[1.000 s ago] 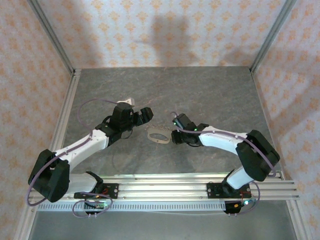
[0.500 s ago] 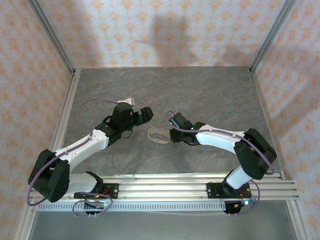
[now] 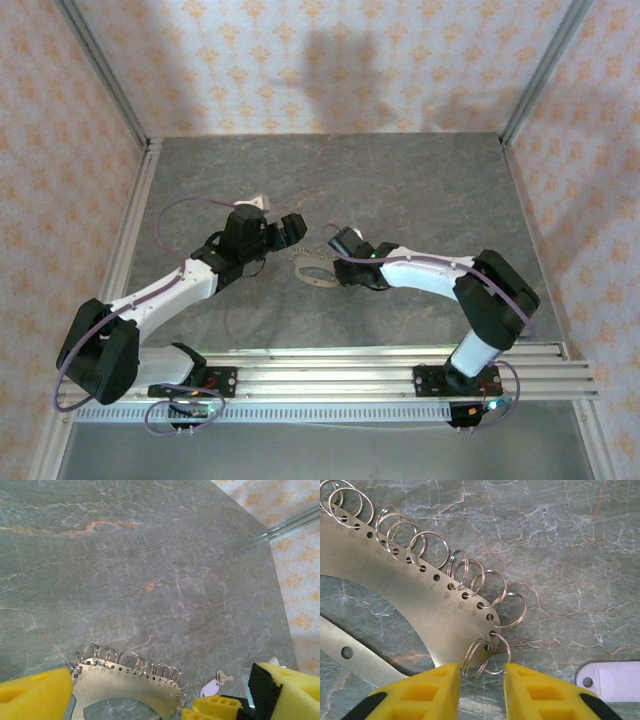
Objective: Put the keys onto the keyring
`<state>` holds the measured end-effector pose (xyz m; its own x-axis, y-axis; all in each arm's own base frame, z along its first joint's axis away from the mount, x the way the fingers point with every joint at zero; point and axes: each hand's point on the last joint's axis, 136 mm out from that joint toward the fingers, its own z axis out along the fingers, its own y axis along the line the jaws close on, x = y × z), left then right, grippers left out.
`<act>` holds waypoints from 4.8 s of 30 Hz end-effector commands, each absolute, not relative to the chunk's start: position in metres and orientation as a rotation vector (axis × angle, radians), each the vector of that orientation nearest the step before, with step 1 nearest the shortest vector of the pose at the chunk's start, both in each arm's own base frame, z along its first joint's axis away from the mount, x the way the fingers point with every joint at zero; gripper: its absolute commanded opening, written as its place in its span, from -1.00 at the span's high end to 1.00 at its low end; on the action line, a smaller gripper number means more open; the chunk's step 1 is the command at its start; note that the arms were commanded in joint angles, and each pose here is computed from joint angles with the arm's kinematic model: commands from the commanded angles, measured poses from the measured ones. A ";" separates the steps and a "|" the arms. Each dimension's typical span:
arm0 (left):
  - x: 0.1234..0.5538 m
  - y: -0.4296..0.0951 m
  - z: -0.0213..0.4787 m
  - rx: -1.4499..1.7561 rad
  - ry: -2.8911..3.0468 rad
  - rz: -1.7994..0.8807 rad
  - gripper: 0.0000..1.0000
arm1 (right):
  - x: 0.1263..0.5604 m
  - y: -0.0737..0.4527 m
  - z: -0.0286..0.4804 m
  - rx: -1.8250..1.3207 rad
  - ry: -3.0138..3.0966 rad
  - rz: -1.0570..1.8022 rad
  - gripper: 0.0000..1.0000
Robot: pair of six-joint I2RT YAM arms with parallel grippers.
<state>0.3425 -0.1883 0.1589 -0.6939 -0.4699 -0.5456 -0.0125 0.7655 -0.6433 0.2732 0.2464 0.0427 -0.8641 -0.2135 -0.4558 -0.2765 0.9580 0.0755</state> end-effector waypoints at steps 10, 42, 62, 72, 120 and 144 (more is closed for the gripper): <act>0.348 -0.190 0.168 -0.347 2.192 -0.813 -0.86 | 0.278 0.248 0.045 -0.348 2.645 0.144 0.44; 0.348 -0.190 0.167 -0.347 2.191 -0.816 -0.86 | 0.279 0.246 0.034 -0.377 2.656 0.056 0.69; 0.349 -0.188 0.176 -0.366 2.180 -0.810 -0.86 | 0.296 0.273 0.130 -0.471 2.460 0.272 1.00; 0.360 -0.185 0.233 -0.337 2.125 -0.814 -0.86 | 0.324 0.287 0.227 -0.398 2.294 0.829 1.00; 0.464 -0.256 0.317 0.076 2.027 -1.246 0.19 | 0.392 0.260 0.320 -0.455 1.937 0.981 1.00; 0.437 -0.242 0.344 0.156 1.864 -1.385 -0.07 | 0.400 0.287 0.340 -0.437 1.905 1.505 1.00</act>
<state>0.4482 -0.2355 0.3243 -0.7146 -0.3485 -0.6065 0.4384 0.4525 -0.7766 0.4094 0.2854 0.3058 -0.7614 0.1275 -0.6356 -0.5613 0.3610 0.7448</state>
